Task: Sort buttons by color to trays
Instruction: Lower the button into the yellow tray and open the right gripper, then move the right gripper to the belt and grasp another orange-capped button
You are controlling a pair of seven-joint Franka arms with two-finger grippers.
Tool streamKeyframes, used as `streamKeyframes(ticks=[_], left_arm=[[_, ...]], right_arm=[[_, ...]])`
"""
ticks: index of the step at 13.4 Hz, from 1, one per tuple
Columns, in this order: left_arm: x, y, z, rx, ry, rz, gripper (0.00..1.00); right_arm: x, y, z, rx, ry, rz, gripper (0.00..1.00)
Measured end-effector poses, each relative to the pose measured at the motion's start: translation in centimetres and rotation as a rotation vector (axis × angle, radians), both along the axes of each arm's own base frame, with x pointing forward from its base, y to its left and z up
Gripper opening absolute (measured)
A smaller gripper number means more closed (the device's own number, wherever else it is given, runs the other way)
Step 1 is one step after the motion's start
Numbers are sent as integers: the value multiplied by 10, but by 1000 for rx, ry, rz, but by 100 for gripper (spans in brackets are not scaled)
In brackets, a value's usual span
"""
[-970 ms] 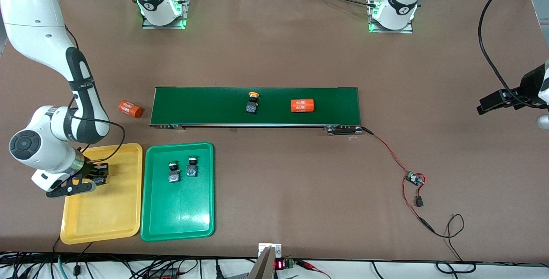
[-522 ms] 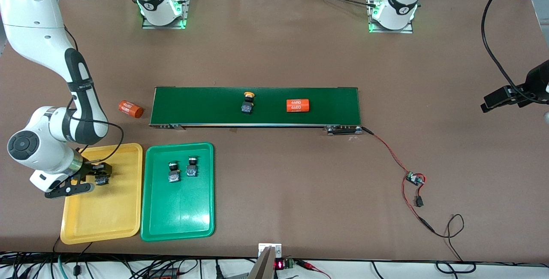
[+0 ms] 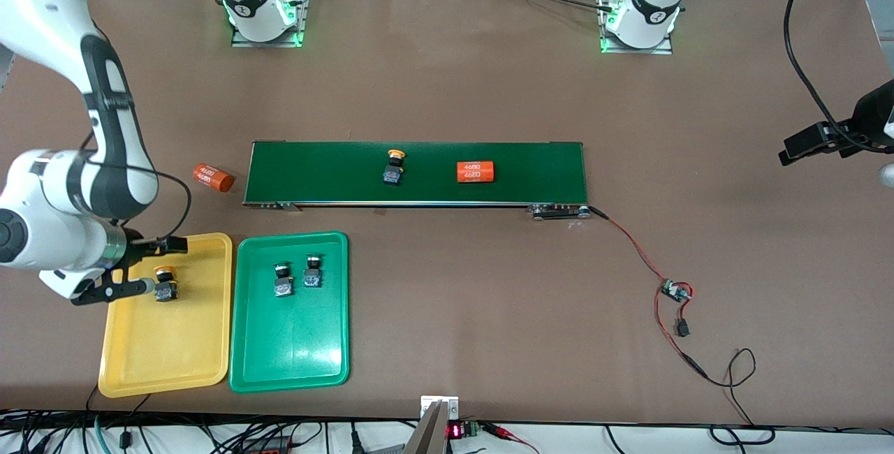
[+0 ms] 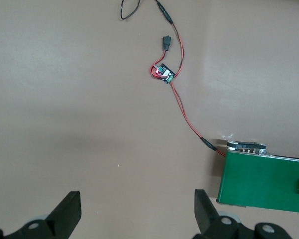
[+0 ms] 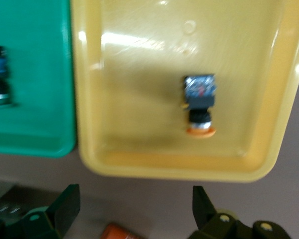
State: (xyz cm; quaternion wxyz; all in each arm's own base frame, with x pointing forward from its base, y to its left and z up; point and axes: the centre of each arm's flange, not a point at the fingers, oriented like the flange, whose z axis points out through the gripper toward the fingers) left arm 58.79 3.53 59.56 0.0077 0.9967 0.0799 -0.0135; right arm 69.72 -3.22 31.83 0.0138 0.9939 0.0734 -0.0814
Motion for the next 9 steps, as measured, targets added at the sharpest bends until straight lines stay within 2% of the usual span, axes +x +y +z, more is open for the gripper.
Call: streamKeyframes(ticks=[3,5,7,9], left_arm=[[-1,-3,2,0,-3,-7,100],[-1,-5,4,0,-5,-11,100],[-2,-4,5,0,-8,-9,100],[-3,-4,8,1,-13,-31,100]], right_arm=[[-44,41,31,-19,57,-47,100],[-74,57,47,13,121,-92,100],[-98,66,59,50,136,-131,100],[-117,80,59,41,136,-160,100]])
